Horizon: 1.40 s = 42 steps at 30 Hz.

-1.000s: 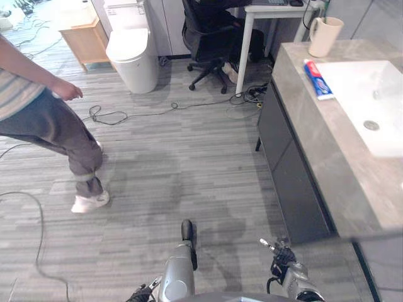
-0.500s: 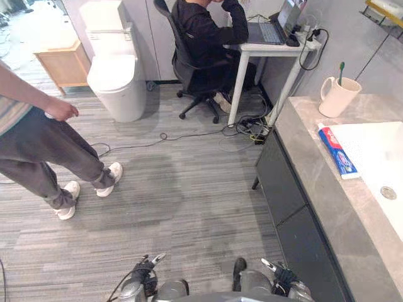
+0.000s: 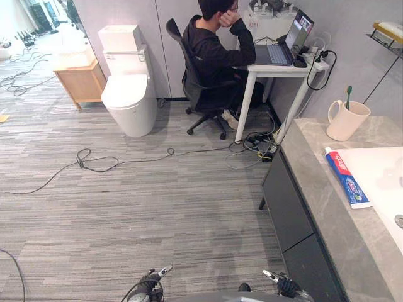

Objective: Organize washtable

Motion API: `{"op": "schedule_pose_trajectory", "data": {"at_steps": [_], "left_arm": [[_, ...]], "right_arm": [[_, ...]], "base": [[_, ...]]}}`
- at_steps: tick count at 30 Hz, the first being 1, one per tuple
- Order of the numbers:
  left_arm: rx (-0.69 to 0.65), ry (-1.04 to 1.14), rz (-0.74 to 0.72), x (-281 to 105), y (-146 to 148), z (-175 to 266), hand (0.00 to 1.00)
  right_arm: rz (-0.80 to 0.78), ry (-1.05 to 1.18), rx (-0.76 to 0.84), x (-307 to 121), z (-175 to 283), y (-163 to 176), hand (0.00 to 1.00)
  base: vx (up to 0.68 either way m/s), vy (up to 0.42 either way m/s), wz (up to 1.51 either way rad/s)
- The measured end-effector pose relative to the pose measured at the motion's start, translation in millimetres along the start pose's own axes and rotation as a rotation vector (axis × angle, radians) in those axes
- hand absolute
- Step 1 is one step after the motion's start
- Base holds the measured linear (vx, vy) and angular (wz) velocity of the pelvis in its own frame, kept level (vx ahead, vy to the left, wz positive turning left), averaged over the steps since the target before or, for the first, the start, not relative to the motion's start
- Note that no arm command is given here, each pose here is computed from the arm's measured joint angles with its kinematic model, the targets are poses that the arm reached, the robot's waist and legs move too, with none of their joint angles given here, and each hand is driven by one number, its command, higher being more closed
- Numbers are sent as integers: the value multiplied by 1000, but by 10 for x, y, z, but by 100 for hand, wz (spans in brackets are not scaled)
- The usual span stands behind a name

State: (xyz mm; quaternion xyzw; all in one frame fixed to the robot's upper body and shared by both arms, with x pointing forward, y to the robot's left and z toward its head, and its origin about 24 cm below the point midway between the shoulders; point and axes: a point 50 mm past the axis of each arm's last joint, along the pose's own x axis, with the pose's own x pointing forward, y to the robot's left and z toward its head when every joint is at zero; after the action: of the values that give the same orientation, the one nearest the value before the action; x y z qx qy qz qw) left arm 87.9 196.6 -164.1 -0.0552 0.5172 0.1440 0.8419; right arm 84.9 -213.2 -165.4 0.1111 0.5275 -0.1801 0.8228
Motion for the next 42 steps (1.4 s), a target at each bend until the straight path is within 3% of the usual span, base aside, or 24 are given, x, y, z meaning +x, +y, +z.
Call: {"op": "schedule_pose_trajectory", "data": {"at_steps": [9,15,20,25,27,31,36,40,42], "left_arm": [[-1,31,-16,9,32,-16,0],[-167,83,104,-68,361,-230,0],[-280,163,128,-155,353,-513,0],[-286,184,133,-172,335,-572,0],[-255,191,146,-192,406,-601,0],[-6,71,93,-38,420,-126,0],[57,-37,88,13,431,197,0],[31,-92,27,77,175,423,0],[25,-103,-55,85,-124,451,0]], "right_arm": [[30,7,124,-14,-63,-5,0],[67,2,38,-10,-33,21,0],[67,-24,33,-2,32,16,0],[31,-15,35,-28,-35,-127,0],[24,29,66,-56,-181,-150,0],[13,25,153,-69,-224,-146,0],[55,-43,30,-4,86,-65,0],[122,-97,-60,26,286,140,0],[104,-90,-49,22,256,100,0]], "base": [[30,-33,33],[38,-71,-13],[216,-35,-72],[463,214,-118],[614,395,-108],[516,285,-103],[230,-128,-152],[145,-53,-141],[167,-139,-69]]}}
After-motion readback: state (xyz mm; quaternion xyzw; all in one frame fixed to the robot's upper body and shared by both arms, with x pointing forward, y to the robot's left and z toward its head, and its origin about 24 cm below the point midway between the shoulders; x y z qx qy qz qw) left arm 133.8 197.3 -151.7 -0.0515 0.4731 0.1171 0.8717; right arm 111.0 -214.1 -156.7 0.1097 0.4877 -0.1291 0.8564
